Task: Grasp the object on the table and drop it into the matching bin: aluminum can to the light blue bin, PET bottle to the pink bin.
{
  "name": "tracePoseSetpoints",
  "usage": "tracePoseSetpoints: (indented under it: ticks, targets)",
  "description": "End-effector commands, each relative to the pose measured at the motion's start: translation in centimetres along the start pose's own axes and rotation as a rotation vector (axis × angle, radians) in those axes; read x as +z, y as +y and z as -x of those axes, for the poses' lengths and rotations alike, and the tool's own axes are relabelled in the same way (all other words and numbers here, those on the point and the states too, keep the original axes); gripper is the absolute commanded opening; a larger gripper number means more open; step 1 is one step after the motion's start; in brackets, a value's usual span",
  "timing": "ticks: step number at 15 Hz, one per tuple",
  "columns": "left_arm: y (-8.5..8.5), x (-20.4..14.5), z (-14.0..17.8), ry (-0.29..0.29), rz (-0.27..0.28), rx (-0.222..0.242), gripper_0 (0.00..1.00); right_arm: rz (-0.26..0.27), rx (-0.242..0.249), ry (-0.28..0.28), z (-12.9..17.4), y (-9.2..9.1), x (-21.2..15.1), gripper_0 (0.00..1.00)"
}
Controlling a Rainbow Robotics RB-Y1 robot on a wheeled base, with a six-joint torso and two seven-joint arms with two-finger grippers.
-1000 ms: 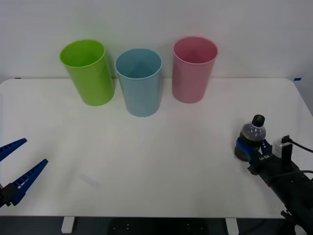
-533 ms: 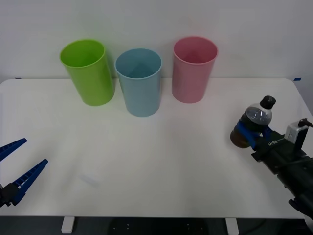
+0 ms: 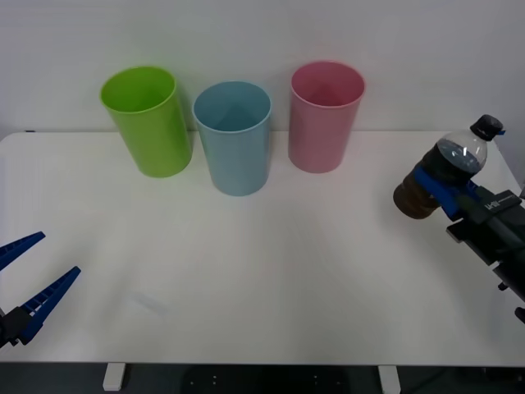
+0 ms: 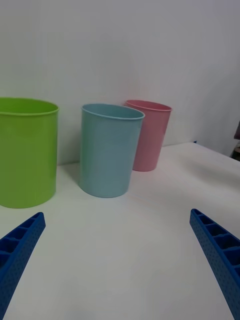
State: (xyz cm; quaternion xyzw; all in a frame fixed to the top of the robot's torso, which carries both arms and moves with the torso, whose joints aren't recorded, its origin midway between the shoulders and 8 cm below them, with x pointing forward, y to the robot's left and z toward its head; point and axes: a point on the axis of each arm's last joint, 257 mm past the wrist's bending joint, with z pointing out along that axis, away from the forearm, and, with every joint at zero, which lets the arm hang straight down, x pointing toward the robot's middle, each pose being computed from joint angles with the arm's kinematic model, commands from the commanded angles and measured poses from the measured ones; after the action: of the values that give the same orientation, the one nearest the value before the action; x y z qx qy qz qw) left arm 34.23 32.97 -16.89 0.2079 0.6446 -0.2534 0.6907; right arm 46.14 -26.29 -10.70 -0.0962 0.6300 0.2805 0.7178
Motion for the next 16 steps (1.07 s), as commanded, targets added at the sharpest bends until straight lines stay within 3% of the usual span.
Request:
tracePoseSetpoints:
  ticks: [1,3,5,8,12,16]
  targets:
    - [0.0,0.0,0.0,0.0,0.0,0.0,1.0,0.051,0.023,-0.027,2.9,1.2,1.0,0.0]
    - [0.0,0.0,0.0,0.0,0.0,0.0,1.0,0.097,0.022,-0.051,5.2,2.3,2.6,0.0]
    - [0.0,0.0,0.0,0.0,0.0,0.0,1.0,0.13,-0.024,-0.06,7.3,3.1,4.6,0.0]
    - [0.0,0.0,0.0,0.0,0.0,0.0,1.0,0.172,-0.03,-0.07,9.5,4.1,7.3,0.0]
    - [0.0,0.0,0.0,0.0,0.0,0.0,1.0,0.217,-0.088,-0.05,11.0,4.0,12.2,0.0]
    - [0.0,0.0,0.0,0.0,0.0,0.0,1.0,0.203,-0.148,-0.036,12.3,2.6,16.7,0.0]
